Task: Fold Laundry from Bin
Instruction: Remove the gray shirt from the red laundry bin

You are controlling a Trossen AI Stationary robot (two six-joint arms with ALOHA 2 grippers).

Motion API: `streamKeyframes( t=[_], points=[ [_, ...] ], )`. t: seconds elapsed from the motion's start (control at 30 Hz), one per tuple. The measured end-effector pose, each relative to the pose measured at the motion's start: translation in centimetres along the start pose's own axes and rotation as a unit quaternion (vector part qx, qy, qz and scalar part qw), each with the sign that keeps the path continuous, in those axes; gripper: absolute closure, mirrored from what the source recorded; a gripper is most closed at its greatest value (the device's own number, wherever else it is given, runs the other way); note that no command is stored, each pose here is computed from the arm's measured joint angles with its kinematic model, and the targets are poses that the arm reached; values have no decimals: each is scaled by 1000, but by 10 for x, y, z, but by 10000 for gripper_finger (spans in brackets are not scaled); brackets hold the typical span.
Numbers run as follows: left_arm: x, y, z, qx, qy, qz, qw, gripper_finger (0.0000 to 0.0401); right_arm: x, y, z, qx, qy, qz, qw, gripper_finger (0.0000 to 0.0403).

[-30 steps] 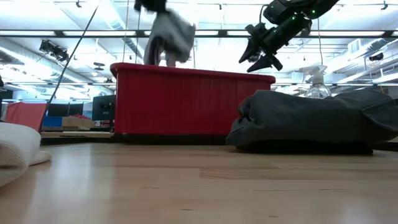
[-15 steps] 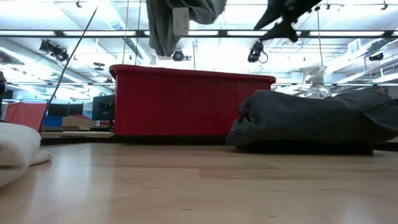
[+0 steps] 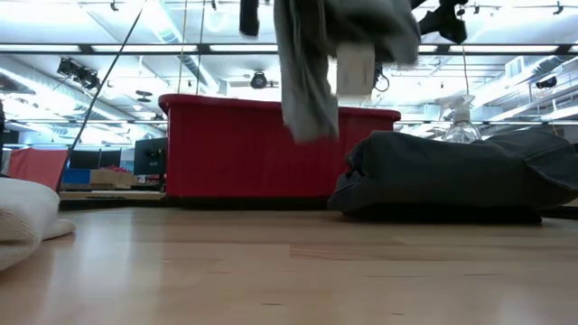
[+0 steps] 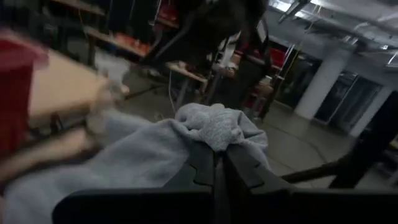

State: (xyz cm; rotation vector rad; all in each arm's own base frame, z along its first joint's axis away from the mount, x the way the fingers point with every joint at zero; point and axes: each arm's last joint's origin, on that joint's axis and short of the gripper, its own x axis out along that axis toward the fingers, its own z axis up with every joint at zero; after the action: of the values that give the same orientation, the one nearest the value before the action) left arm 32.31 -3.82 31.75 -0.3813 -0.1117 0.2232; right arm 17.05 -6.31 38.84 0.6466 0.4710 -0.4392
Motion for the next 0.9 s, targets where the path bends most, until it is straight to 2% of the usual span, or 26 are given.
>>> streamKeyframes(
  t=[0.1,0.2,0.33,0.4,0.47,0.57,0.67,0.9],
  points=[
    [-7,10,-45,-51,32,-3,998,391,0,10,-10,33,19,-3,999,195],
    [-29,19,-92,-97,62,1,993,391,0,23,-20,58,30,4,998,195],
    [-65,38,-141,-133,99,45,985,391,4,42,-35,61,43,6,997,195],
    [-81,51,-159,-157,126,68,977,391,8,51,-42,63,48,4,997,195],
    [-88,55,-160,-196,111,66,972,387,13,62,-52,60,56,0,997,195],
    [-86,46,-145,-221,56,18,973,390,19,78,-69,54,64,-8,996,195],
    [-72,28,-128,-213,20,-19,977,392,23,91,-84,57,67,-16,996,195],
    [-31,-22,-84,-172,16,-78,982,389,22,103,-101,44,78,-10,996,195]
  ],
)
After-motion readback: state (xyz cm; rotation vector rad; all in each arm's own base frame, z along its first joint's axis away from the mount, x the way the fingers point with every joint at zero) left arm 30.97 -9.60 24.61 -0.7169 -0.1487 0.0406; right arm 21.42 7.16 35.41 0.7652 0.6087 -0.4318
